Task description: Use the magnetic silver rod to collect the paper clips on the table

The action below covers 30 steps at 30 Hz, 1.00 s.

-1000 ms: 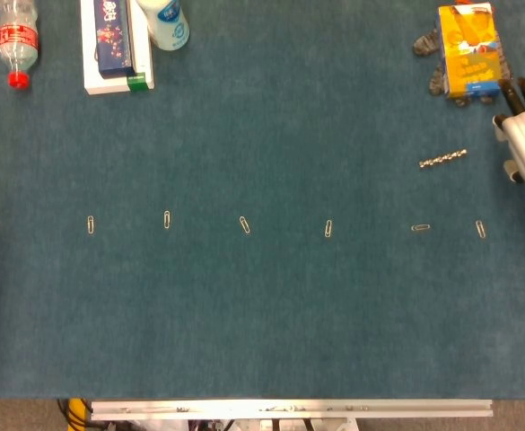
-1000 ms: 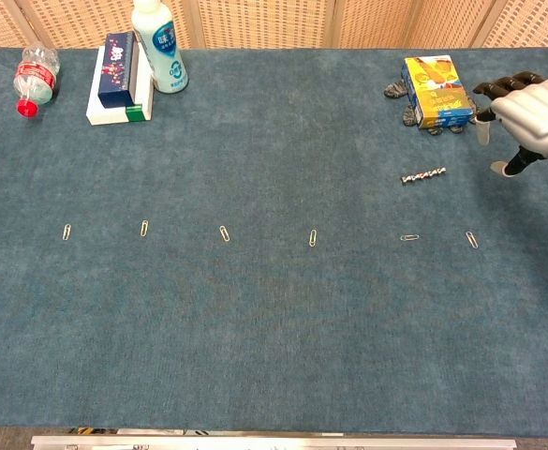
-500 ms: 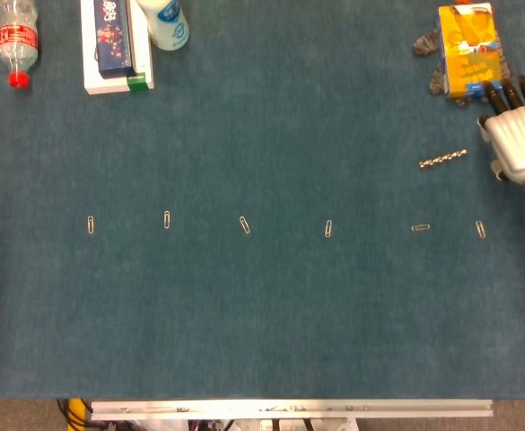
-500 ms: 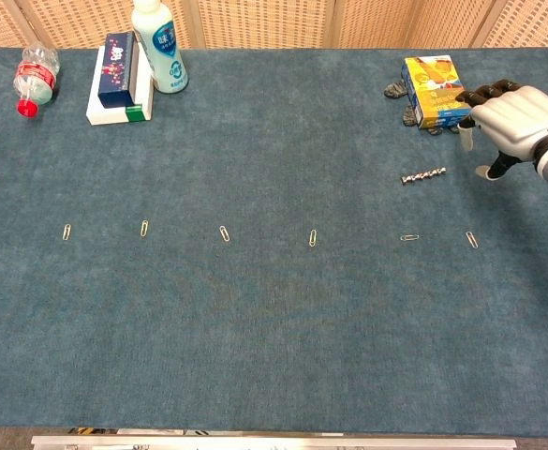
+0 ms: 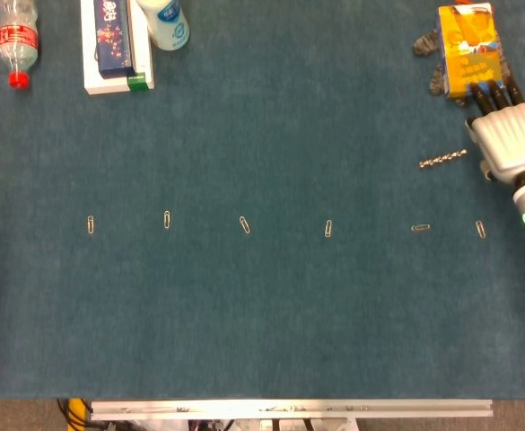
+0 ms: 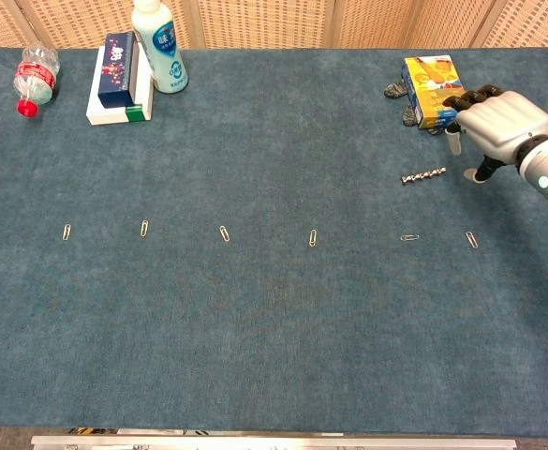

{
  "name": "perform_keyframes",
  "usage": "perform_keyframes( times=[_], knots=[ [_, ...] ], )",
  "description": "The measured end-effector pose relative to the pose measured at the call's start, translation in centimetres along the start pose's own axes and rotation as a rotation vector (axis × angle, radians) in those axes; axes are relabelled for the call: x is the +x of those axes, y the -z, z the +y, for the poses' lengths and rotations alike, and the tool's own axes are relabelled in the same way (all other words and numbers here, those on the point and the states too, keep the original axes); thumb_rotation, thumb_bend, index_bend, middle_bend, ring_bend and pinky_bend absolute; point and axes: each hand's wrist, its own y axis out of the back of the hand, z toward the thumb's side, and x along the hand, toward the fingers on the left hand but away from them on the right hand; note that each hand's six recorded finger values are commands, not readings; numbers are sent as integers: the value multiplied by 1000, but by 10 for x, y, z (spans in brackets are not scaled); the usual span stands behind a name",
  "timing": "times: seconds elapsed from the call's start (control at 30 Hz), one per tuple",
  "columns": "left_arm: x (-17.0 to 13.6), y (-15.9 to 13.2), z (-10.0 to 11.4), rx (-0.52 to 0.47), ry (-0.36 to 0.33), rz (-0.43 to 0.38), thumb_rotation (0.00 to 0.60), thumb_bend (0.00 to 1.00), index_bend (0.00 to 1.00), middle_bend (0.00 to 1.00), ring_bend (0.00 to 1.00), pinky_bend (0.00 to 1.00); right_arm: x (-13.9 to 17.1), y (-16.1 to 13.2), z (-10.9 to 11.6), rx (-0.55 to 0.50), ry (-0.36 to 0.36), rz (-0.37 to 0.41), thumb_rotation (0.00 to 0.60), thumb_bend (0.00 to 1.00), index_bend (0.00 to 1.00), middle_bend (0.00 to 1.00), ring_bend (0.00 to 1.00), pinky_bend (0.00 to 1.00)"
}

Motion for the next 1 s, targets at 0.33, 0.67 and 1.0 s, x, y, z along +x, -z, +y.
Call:
perform_keyframes(
  times=[0.33,0.67,1.0],
  knots=[
    [-1,0,1,-6,-1,-1,600,173,559,495,393,406,-7,-10,-1,9,0,8,600,205,499,66,0,0],
    [-1,1,2,-9,0,1,600,173,559,495,393,406,-11,-16,-3,13,4,12,600,205,505,65,0,0],
    [-1,2,2,-15,4,4,600,173,559,495,393,406,-14,-24,-3,18,21,26,600,206,508,66,0,0]
  ],
)
